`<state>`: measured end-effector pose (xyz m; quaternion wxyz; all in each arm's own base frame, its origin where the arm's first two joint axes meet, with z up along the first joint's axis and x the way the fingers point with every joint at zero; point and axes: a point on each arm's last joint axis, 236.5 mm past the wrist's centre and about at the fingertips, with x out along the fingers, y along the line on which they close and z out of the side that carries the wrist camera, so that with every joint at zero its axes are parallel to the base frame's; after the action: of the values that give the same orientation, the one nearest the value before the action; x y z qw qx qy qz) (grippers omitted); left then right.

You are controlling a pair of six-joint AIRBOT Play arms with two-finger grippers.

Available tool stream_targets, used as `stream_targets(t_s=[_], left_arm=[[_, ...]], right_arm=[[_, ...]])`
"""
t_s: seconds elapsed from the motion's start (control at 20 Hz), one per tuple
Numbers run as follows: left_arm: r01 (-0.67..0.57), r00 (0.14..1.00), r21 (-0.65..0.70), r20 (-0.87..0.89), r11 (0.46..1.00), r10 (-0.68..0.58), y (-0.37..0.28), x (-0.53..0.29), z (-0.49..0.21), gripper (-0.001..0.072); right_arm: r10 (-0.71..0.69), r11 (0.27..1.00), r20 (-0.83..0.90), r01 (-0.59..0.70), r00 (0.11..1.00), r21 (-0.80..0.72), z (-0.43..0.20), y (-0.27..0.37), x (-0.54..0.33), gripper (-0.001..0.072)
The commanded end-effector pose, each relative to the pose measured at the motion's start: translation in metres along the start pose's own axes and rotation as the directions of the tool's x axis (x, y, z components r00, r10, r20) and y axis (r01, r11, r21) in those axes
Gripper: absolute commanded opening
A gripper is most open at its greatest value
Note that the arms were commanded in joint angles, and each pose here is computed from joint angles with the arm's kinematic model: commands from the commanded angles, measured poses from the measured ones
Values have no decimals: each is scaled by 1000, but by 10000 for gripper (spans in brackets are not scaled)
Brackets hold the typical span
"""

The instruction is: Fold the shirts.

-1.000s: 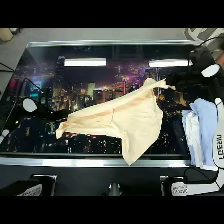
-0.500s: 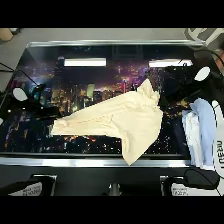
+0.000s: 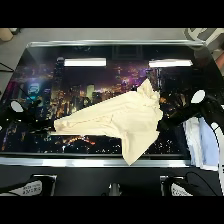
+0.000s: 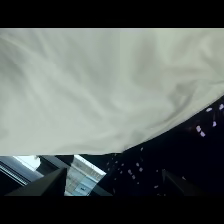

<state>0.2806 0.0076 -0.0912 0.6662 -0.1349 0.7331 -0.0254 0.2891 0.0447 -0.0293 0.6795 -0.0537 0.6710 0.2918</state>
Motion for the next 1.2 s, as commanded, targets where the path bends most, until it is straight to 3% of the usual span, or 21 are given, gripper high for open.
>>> stream_targets(t_s=[0.0,0.25,0.35,0.4,0.45,0.5,0.8,0.95,1.1,1.15], left_arm=[[70,997,-18,-25,997,-70,-8,21,-1,506],[84,996,-26,29,996,-83,-11,22,13,440],[90,995,-26,38,996,-89,-12,22,15,267],[96,995,-17,39,995,-96,-14,22,15,137],[105,994,-4,39,994,-105,-16,22,15,54],[117,992,5,41,993,-117,-19,21,15,25],[126,989,30,78,992,-128,-25,7,17,25],[124,987,40,99,991,-128,-27,0,18,25],[152,983,32,102,988,-154,-33,-1,19,25],[179,977,25,112,983,-181,-40,-4,20,25]], right_arm=[[13,1000,-10,-13,1000,-5,-7,6,2,627],[-2,1000,-19,1,1000,-7,-9,3,2,626],[-27,1000,-51,27,998,2,-18,-4,4,626],[-31,999,-77,32,997,12,-26,-6,10,627],[-21,999,-96,23,995,23,-33,-4,17,630],[-5,999,-109,9,994,39,-41,-2,28,632],[57,990,-10,-55,998,132,-32,8,66,628],[63,979,-6,-60,998,193,-31,4,78,594],[39,970,54,-51,998,239,-15,-6,86,449],[13,969,79,-32,997,247,-9,-12,86,275]])
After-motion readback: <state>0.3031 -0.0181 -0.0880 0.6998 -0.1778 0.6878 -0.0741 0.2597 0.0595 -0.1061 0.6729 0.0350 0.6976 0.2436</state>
